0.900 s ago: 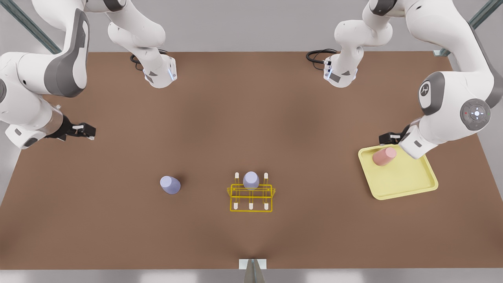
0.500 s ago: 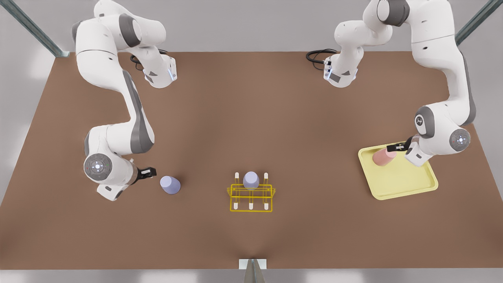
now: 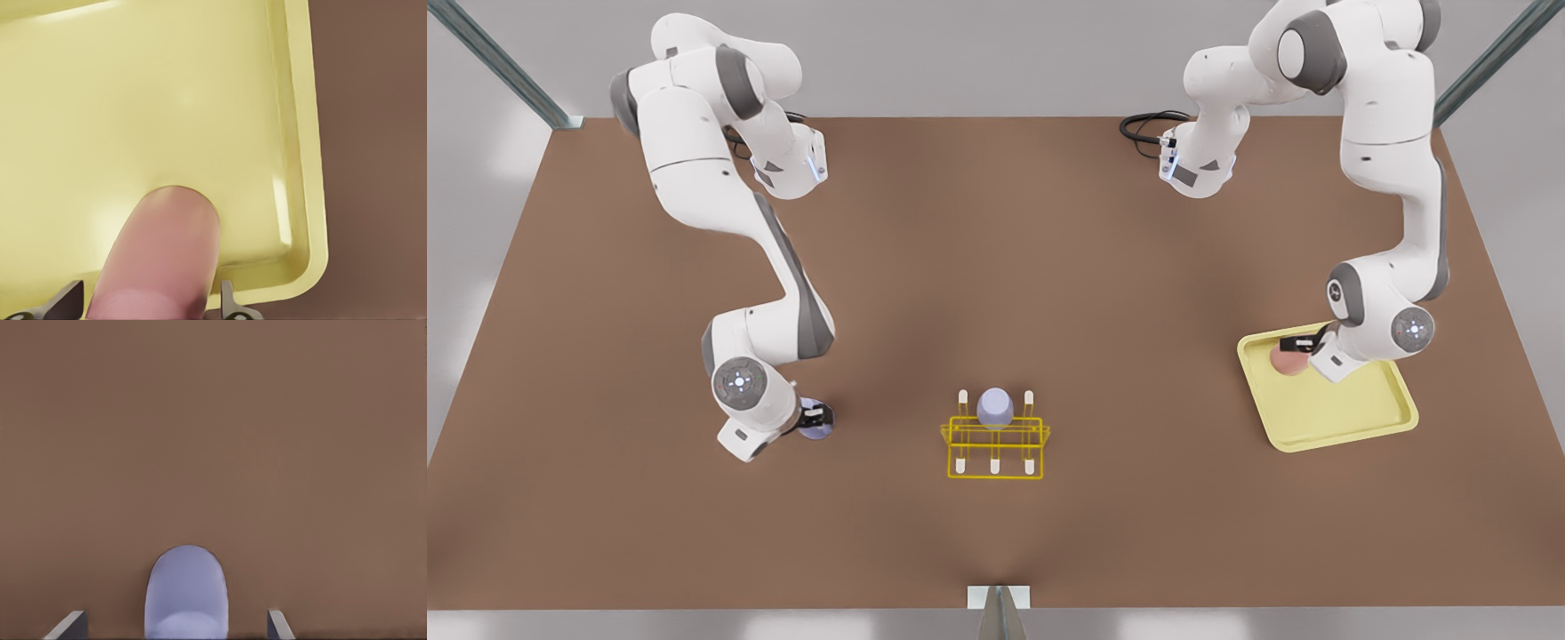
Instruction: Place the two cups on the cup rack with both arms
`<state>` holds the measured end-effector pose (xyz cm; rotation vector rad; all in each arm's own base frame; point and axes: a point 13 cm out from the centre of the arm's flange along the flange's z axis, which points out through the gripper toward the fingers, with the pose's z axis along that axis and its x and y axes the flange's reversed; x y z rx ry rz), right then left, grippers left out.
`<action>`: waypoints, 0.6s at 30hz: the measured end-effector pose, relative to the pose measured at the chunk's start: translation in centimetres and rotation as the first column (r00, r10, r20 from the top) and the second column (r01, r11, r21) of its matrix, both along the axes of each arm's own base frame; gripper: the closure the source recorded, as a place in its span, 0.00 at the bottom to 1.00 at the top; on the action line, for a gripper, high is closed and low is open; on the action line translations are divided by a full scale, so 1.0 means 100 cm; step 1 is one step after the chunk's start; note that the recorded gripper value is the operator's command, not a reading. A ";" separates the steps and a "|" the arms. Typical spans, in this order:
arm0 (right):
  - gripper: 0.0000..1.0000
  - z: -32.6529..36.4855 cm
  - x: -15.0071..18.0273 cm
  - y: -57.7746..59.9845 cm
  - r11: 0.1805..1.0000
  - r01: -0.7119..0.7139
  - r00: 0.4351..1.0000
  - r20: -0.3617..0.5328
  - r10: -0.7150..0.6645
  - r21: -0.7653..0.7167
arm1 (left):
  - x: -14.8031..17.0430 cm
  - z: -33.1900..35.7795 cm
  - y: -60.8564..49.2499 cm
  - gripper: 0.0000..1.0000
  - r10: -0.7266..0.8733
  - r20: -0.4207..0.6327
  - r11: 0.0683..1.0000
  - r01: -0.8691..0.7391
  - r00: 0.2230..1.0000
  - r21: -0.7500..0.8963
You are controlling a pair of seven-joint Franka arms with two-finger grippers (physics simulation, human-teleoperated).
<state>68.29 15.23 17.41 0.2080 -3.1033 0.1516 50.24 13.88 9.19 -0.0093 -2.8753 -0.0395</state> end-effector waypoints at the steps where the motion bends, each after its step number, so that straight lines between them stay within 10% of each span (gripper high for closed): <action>1: 0.00 -0.001 -0.003 -0.002 1.000 0.011 1.000 0.008 -0.011 0.002 | -0.003 -0.005 0.000 0.00 -0.004 -0.005 1.000 0.004 1.000 -0.002; 18: 0.00 -0.059 -0.040 0.000 0.987 0.153 0.988 0.006 -0.154 0.054 | 0.004 -0.016 0.002 0.10 -0.061 0.021 0.998 0.062 0.998 -0.003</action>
